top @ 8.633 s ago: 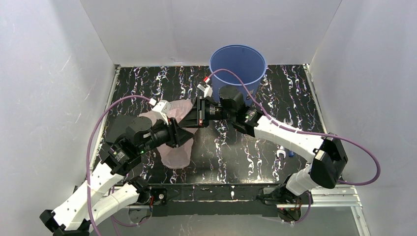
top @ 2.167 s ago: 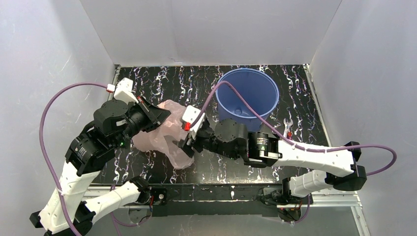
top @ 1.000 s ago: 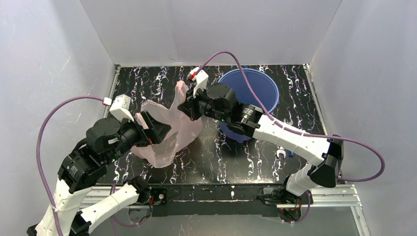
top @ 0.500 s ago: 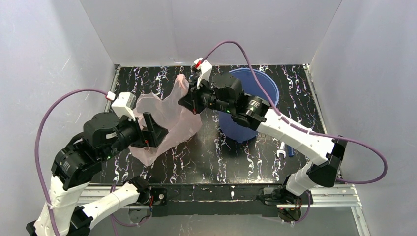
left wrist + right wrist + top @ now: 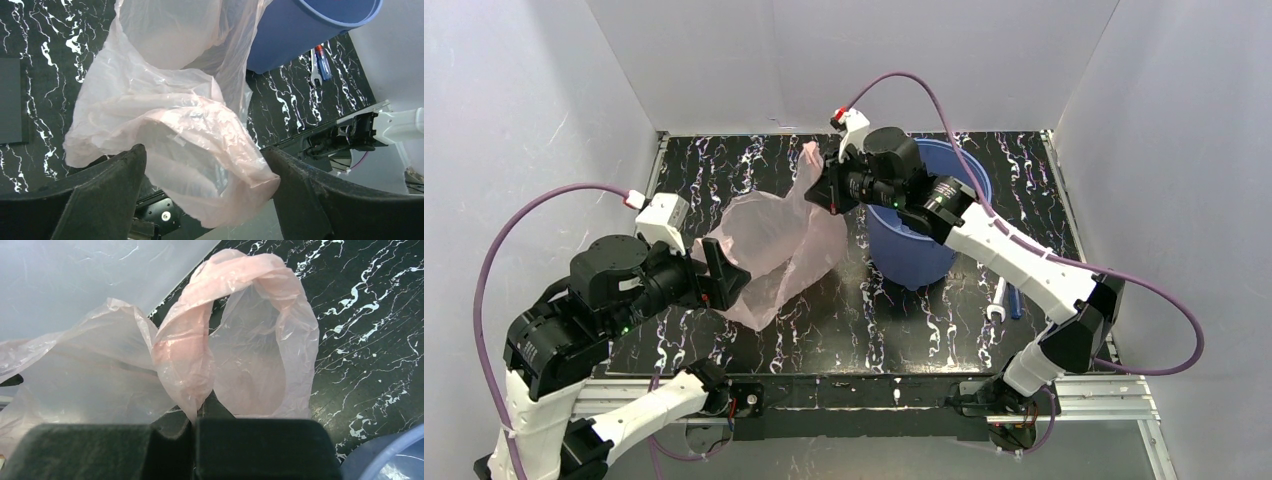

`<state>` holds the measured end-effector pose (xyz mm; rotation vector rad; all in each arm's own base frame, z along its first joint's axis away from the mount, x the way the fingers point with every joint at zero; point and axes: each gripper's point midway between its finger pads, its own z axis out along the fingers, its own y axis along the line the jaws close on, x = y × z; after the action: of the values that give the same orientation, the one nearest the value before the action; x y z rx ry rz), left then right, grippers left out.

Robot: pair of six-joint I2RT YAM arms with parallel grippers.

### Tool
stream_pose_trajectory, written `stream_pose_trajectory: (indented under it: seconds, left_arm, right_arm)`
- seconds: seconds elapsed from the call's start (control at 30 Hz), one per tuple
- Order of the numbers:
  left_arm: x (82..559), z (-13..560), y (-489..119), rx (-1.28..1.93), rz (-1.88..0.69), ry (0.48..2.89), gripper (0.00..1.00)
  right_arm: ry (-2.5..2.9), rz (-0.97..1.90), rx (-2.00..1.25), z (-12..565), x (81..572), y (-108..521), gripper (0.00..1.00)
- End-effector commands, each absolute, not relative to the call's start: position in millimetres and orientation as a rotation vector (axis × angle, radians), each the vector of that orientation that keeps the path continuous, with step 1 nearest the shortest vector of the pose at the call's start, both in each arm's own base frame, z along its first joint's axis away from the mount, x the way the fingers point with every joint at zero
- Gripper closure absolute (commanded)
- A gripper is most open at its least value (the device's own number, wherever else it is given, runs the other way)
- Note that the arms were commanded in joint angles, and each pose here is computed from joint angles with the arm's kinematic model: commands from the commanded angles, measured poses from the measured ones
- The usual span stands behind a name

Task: Put the trash bags into the trash bin
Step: Place the trash bag in the trash bin.

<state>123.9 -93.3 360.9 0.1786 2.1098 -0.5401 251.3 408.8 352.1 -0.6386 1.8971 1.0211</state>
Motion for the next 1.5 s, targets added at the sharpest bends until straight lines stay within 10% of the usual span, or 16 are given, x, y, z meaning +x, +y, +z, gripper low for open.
stream_pose_trajectory:
  seconds: [0.0,0.47,0.77,1.47]
  left_arm:
    - [122,354,-92,0.236,-0.505,2.141,0.18]
    - [99,349,-122,0.392,-0.690,2.235,0.34]
    - [122,337,-89,0.189,-0.442,2.264,1.00]
    - [139,483,-107,0.125,-0.782,1.524,1.00]
  right_arm:
    - [1.829,1.099,-0.633,383,253,411,0.99]
    - [1.837,1.161,-0.658,387,256,416,0.99]
    - [1.784,1.236,-0.730,408,251,430,0.99]
    - [1.150,0.825,-0.609,616,247,324,0.99]
